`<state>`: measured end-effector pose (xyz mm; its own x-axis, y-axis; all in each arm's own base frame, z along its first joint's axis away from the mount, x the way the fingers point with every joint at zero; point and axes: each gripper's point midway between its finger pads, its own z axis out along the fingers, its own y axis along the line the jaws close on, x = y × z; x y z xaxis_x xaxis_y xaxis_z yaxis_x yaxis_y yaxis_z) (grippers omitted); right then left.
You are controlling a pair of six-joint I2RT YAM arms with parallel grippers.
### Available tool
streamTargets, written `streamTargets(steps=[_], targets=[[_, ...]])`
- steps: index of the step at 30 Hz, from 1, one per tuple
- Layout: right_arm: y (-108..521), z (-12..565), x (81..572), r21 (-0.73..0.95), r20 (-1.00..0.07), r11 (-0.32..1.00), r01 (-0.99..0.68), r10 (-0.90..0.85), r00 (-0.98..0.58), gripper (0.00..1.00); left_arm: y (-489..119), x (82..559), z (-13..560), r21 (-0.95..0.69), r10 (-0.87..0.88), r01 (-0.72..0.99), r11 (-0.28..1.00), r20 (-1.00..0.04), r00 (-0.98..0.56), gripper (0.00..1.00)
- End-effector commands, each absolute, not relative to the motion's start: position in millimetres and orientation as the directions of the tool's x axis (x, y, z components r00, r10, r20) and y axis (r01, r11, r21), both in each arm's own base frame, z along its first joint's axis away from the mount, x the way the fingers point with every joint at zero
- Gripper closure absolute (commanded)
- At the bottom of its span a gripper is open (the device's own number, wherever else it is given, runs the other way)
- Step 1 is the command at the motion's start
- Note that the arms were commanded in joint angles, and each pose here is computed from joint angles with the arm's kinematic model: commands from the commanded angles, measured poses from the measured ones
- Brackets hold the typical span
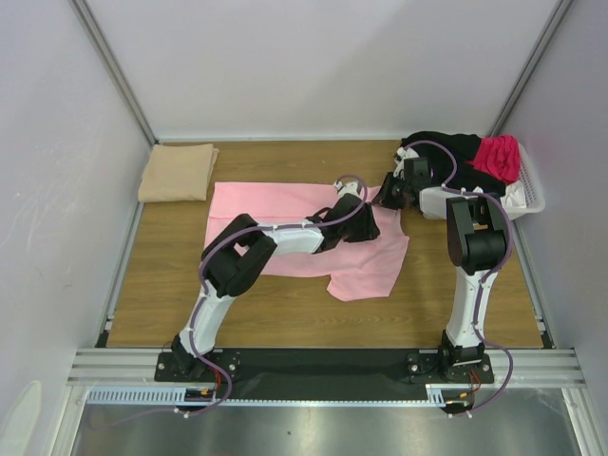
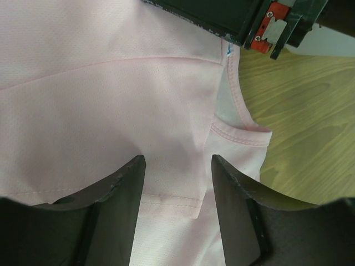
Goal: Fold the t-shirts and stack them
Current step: Fold the tshirt
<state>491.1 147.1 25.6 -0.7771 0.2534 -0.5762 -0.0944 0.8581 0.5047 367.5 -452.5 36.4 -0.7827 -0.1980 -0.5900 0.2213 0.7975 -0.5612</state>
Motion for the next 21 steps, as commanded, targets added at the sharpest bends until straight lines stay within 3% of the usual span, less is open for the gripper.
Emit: streamTargets(steps=[1,12,21], targets=[[140.8,15.7,486.7,0.49,-0.559,0.868,-0.079,0.244,-0.792,0.91,-442.3,358.9,31.7,-0.482,-0.105,0.251,0.839,-0.597,-0.795,0.42],[139.4,13.5,487.5,0.489,-0.558,0.869,-0.069,0.251,-0.791,0.91,-420.7,339.5,33.0,-0.421,-0.017,0.288,0.86,-0.588,-0.809,0.42],[140.2,18.4,488.5,0.491,-0.563,0.868,-0.076,0.25,-0.788,0.91,-434.5,344.7,71.8,-0.445,0.003,0.378,0.812,-0.645,-0.764,0.4]])
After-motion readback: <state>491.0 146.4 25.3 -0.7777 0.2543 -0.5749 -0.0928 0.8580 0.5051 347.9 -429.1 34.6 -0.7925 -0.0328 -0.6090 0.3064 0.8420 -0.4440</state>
